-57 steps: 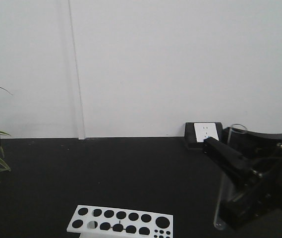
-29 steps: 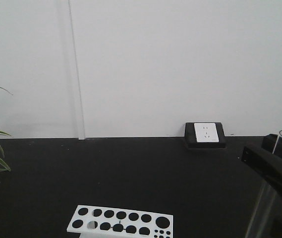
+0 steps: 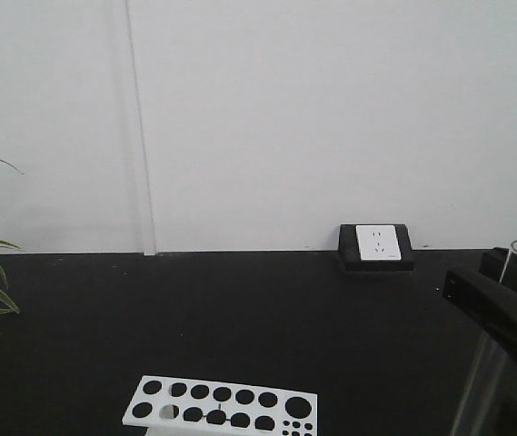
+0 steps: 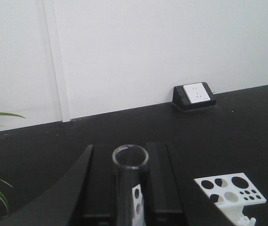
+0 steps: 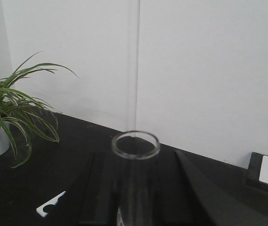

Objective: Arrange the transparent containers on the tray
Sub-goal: 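Drive the base to the counter with the yellow tray, holding both tubes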

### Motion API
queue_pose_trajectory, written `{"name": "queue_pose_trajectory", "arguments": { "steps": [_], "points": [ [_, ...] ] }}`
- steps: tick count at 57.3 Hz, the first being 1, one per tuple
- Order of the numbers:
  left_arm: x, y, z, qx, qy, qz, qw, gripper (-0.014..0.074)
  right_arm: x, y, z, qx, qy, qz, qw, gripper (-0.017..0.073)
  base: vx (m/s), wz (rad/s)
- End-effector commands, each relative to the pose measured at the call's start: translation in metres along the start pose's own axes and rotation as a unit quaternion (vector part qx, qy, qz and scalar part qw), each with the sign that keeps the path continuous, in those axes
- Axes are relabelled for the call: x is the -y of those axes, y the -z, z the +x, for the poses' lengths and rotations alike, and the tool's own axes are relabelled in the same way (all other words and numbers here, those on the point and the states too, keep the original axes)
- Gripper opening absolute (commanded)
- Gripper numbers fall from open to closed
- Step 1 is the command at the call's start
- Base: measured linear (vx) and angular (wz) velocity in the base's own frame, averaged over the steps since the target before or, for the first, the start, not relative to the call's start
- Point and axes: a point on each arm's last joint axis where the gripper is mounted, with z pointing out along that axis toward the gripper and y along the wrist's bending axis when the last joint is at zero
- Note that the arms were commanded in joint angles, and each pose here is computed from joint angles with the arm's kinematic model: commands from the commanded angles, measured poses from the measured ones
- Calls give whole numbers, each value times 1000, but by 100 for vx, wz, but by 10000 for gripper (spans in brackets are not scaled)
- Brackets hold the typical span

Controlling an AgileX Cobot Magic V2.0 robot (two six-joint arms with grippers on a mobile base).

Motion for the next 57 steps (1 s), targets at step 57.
{"name": "queue_pose_trajectory", "arguments": {
  "steps": [57],
  "points": [
    [2,3,-17,58,3,9,998,-6,-1,4,-19,58,2,-8,998,-11,-9,2]
  ]
}}
